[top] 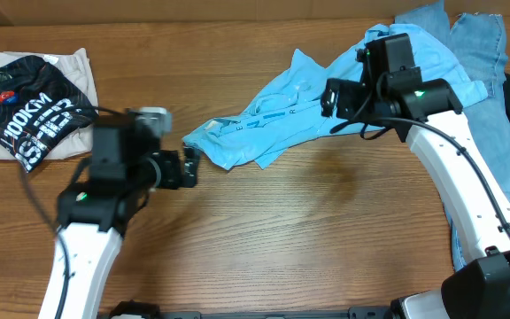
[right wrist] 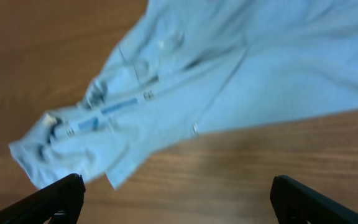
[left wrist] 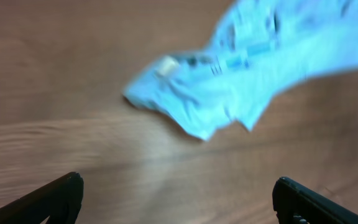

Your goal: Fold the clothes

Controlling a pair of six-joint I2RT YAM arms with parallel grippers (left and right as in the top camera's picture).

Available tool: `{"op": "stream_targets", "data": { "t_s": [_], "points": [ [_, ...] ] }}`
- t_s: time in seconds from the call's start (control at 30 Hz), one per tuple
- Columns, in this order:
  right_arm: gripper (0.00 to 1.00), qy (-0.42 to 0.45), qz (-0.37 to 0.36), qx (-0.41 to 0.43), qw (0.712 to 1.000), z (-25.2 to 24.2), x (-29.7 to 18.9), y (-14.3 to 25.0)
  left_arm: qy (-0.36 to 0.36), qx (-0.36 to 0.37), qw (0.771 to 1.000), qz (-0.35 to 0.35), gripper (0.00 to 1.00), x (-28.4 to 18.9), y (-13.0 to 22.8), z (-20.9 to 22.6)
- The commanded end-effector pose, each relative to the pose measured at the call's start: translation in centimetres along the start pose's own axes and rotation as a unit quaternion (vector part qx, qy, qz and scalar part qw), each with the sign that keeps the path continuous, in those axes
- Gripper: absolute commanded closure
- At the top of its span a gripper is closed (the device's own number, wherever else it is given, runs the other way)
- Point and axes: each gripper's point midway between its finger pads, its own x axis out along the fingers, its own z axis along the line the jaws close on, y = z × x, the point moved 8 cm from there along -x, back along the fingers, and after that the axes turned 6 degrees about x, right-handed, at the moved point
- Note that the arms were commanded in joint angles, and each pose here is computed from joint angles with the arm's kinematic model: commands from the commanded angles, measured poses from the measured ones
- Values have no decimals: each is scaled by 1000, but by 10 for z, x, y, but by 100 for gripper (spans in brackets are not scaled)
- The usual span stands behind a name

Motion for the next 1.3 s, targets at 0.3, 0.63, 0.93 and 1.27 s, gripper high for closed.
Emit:
{"op": "stream_targets", "data": {
  "t_s": [0.3, 0.63, 0.93, 1.27],
  "points": [
    [0, 23, 26, -25, 999, -6, 3, 12, 60, -84, 981, 164, 0, 80, 25, -15],
    [0, 28, 34, -21, 999, -8, 2, 14, 108, -78, 973, 189, 8, 152, 34, -31],
    [0, 31, 41, -20, 998, -9, 2, 17, 115, -53, 985, 121, 30, 188, 19, -46],
    [0, 42, 41, -16, 998, -14, 1, 16, 68, -75, 990, 103, 96, 137, -10, -16]
  ]
}}
